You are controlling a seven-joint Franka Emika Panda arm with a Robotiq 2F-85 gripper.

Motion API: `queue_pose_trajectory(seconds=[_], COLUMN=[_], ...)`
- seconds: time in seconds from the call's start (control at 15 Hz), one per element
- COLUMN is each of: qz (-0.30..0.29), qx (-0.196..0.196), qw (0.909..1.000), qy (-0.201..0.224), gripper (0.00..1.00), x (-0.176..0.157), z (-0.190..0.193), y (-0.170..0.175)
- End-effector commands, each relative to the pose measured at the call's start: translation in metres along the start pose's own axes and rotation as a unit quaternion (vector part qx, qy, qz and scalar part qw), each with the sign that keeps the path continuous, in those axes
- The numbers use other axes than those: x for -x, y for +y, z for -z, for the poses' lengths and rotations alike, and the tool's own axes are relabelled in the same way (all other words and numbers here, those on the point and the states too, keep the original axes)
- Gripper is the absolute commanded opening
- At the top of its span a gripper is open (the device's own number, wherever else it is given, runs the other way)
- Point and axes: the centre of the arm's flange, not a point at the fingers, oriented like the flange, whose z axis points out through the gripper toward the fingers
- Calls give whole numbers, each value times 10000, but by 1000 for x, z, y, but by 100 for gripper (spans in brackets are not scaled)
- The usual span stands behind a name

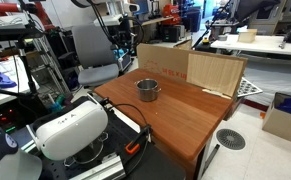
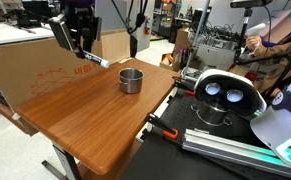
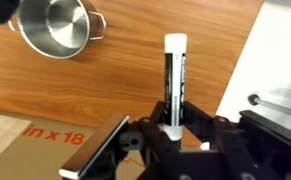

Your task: Pick the marker and put it in the pot

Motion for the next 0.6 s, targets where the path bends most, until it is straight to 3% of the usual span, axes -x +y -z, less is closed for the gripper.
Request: queue_pose_trajectory(seconds=[0.0, 0.53], qz=[-77, -460], qx=[199, 364], qw=[9986, 9905], qy=[480, 1244], gripper=[6, 6], x=[16, 25], z=[16, 7], y=[18, 68])
